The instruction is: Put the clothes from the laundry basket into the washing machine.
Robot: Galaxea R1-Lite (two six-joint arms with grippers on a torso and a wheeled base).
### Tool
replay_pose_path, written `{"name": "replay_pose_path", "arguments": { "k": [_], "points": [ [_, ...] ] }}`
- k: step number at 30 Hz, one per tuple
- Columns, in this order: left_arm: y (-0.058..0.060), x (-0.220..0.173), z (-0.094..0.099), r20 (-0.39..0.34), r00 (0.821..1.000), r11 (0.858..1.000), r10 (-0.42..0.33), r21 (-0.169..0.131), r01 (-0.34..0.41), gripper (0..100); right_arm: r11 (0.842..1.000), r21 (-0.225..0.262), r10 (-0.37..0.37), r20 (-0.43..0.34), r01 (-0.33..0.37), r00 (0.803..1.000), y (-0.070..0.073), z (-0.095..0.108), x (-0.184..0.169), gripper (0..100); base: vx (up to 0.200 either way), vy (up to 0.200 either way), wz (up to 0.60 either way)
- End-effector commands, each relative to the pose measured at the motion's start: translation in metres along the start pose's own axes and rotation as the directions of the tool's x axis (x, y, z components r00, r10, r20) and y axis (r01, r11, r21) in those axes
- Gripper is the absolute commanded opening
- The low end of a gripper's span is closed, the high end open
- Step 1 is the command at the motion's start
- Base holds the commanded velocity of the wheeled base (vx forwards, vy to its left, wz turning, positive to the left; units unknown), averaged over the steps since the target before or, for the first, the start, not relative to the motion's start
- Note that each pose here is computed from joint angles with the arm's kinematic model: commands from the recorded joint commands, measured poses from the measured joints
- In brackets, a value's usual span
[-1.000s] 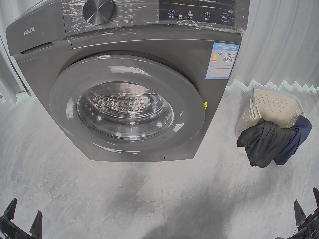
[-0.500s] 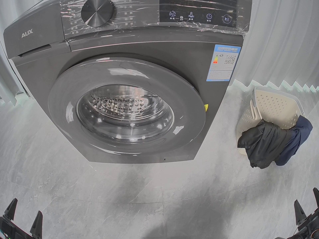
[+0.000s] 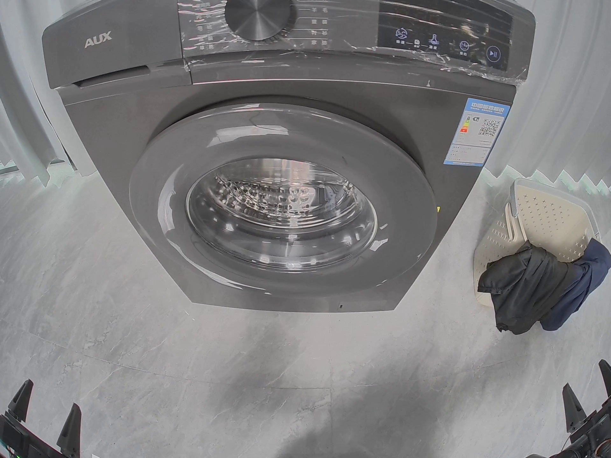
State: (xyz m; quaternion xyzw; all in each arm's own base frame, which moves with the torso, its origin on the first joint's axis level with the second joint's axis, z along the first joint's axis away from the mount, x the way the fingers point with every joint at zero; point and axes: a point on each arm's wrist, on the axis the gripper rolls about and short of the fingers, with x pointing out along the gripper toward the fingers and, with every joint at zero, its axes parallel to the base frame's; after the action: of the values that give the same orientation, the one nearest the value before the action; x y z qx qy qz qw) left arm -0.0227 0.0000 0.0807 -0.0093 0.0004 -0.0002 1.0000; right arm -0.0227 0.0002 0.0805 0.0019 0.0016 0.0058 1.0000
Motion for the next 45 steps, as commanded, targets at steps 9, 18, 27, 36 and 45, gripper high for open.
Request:
{"name": "replay_pose_path", "arguments": {
  "k": [9, 18, 27, 36, 45],
  "points": [
    [0.0001, -0.0002, -0.0048, 0.002, 1.000, 1.000, 0.002, 0.000, -0.002, 100, 1.000, 0.001, 0.001, -0.011, -0.001, 1.000, 0.0000, -0.0046, 0.0007, 100, 0.000, 0.111, 0.00],
    [0.0001, -0.0002, -0.0048, 0.002, 1.000, 1.000, 0.002, 0.000, -0.002, 100, 1.000, -0.002, 0.002, -0.012, -0.002, 1.000, 0.0000, -0.0046, 0.0009, 100, 0.022, 0.000, 0.00],
    [0.0001, -0.0002, -0.0048, 0.002, 1.000, 1.000, 0.002, 0.000, -0.002, 100, 1.000, -0.001, -0.003, -0.011, 0.003, 1.000, 0.0001, -0.0046, 0.0007, 100, 0.200, 0.000, 0.00],
    [0.0001, -0.0002, -0.0048, 0.002, 1.000, 1.000, 0.002, 0.002, -0.002, 100, 1.000, -0.001, -0.004, -0.012, 0.004, 1.000, 0.0001, -0.0046, 0.0009, 100, 0.044, 0.000, 0.00],
    [0.0001, -0.0002, -0.0050, 0.001, 1.000, 1.000, 0.003, 0.008, -0.003, 100, 1.000, -0.002, 0.024, -0.008, -0.024, 1.000, 0.0006, -0.0046, 0.0009, 100, 0.000, 0.000, 0.00]
  ]
}}
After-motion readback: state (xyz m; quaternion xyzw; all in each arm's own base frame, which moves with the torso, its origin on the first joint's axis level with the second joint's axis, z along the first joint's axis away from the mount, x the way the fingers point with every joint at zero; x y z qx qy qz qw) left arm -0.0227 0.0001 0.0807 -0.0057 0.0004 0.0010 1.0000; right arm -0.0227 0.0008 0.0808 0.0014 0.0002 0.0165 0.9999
